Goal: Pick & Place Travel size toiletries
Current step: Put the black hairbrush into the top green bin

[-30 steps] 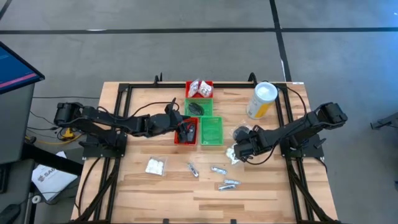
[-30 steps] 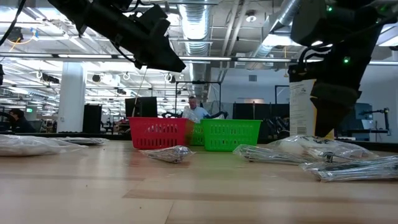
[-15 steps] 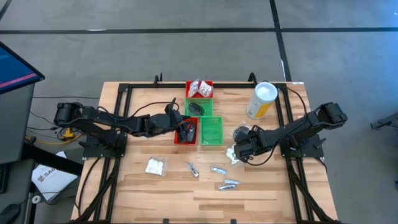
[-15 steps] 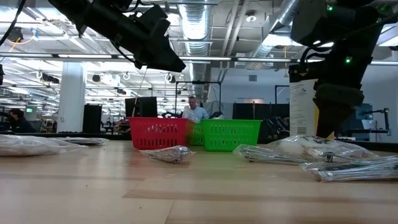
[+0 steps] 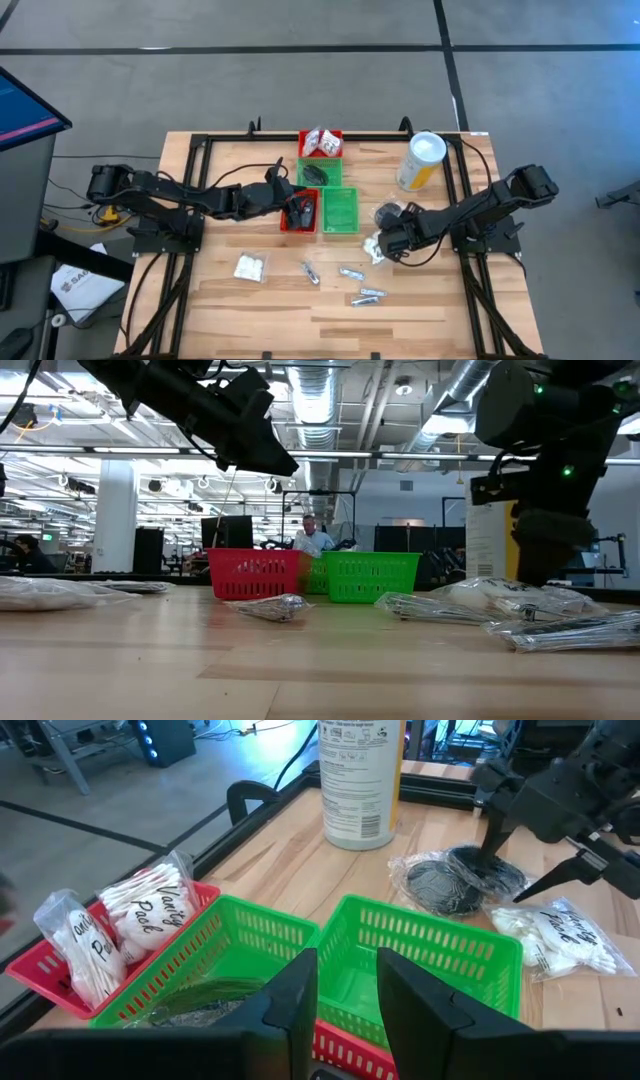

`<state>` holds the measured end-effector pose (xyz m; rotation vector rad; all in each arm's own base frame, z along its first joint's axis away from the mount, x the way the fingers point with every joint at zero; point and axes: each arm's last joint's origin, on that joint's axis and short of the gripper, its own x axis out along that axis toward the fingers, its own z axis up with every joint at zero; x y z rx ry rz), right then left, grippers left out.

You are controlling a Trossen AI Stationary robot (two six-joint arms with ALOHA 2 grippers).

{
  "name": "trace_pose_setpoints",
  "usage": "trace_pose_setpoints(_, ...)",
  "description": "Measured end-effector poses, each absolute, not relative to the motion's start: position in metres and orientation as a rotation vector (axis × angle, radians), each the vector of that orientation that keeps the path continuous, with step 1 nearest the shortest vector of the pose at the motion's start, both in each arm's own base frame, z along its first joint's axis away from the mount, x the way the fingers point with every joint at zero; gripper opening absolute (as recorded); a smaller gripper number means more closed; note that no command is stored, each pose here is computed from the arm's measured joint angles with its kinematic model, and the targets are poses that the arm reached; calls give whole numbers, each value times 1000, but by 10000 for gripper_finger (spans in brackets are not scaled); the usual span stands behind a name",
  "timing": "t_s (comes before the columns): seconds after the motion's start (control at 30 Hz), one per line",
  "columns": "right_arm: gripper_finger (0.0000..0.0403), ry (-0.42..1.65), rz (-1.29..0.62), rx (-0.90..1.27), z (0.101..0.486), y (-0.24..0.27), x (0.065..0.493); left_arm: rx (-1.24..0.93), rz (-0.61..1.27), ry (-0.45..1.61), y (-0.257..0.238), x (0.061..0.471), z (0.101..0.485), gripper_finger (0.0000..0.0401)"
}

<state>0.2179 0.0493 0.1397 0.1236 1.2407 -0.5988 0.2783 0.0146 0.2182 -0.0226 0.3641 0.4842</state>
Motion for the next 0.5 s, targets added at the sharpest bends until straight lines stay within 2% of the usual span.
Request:
trace_pose_setpoints(0.17, 256, 1230, -549, 120, 139, 51, 221, -23, 484, 363, 15, 278, 218, 99)
trace_pose_setpoints(0.5, 255, 1253, -588, 107, 138, 39, 220, -23, 485, 363, 15, 278, 218, 99)
